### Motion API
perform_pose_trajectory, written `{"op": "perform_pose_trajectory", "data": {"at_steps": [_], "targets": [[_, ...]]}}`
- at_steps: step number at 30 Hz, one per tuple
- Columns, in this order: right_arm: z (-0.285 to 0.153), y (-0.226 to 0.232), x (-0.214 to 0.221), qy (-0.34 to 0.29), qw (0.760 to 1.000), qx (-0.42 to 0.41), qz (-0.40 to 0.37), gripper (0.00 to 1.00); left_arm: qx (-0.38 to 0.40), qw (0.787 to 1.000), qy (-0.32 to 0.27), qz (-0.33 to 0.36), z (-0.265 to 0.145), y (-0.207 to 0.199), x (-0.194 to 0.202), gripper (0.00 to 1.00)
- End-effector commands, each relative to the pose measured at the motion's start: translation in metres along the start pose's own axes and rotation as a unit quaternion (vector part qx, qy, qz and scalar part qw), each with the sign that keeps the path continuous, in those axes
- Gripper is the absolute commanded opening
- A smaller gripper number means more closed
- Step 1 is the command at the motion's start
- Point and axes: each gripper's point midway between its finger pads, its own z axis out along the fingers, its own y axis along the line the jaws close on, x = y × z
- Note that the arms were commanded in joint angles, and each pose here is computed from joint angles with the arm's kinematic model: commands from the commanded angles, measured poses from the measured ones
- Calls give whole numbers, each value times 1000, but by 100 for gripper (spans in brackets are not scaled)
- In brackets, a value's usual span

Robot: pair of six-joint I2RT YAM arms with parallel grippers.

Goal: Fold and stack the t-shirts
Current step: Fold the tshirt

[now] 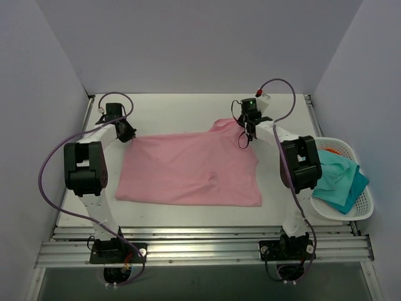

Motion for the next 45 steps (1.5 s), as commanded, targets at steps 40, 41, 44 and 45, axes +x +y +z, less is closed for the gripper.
{"op": "perform_pose_trajectory", "data": {"at_steps": [40, 41, 44, 45], "targets": [[-195, -13, 11, -72, 993, -95, -28, 0, 52, 989, -133, 46, -138, 48, 24, 8], [-195, -18, 18, -67, 993, -92, -31, 0, 59, 987, -141, 50, -144, 47, 24, 10], [-197, -26, 33, -59, 994, -87, -37, 0, 62, 986, -145, 53, -147, 54, 32, 14], [-198, -28, 36, -58, 994, -86, -37, 0, 61, 986, -142, 56, -147, 56, 36, 15]]}}
